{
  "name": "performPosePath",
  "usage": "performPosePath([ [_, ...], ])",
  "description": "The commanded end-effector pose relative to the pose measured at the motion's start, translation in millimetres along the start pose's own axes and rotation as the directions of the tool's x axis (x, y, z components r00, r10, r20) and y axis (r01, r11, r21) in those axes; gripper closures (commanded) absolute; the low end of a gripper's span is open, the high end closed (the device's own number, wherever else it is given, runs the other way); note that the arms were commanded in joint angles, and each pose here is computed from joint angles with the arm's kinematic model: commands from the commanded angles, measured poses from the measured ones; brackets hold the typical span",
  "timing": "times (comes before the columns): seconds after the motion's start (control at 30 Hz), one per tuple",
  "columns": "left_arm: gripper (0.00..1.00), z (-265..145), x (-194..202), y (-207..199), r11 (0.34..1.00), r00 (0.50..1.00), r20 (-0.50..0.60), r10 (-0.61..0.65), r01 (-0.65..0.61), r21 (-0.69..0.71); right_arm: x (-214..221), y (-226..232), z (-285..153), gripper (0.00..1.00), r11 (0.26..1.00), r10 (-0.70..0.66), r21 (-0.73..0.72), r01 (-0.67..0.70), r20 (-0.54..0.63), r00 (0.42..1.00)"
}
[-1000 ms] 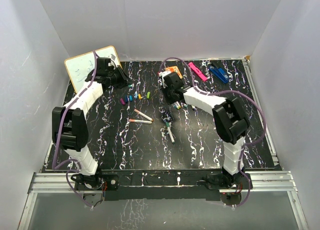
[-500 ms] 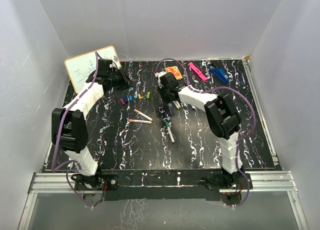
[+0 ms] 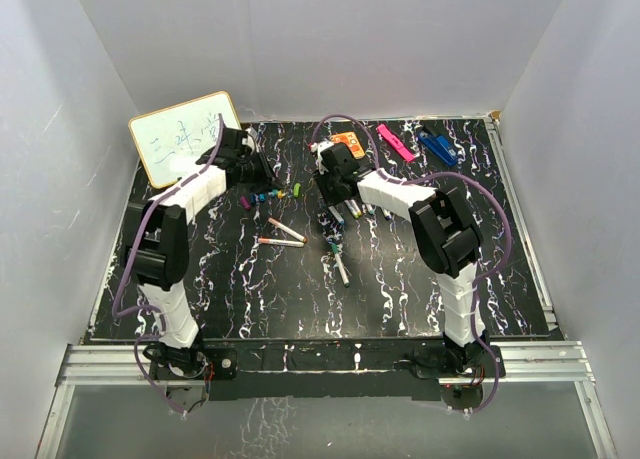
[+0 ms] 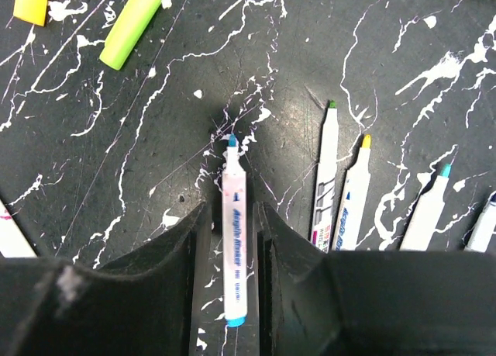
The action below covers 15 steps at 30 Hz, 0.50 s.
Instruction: Open the pen caps
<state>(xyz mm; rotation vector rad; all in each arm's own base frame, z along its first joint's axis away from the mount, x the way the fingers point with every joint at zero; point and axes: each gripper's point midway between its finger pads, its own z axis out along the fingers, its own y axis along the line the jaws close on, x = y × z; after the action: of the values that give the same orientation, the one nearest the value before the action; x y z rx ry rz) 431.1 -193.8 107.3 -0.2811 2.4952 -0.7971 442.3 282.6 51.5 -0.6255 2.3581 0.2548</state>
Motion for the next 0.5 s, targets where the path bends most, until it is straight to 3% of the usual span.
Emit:
performPosePath([
  [0.0, 1.0, 4.5, -6.1, -7.3, 0.998, 0.999, 0.006, 0.052, -0.052, -0.018, -28.0, 0.1, 2.4, 0.73, 1.0, -0.002, -0.014, 0.003, 0.086, 0.996],
  [0.27, 1.0, 26.2, -7.5, -3.0, 0.992, 0.995, -0.016, 0.096, -0.097, -0.076, -35.8, -2.4, -7.7, 0.7, 1.0, 0.003, -0.008, -0.002, 0.113, 0.994],
  [0.47, 1.0, 48.5, -7.4, 1.1, 0.982, 0.989, -0.042, 0.139, -0.143, -0.125, -60.2, -7.7, -39.5, 0.58, 1.0, 0.009, 0.013, -0.012, 0.194, 0.981],
])
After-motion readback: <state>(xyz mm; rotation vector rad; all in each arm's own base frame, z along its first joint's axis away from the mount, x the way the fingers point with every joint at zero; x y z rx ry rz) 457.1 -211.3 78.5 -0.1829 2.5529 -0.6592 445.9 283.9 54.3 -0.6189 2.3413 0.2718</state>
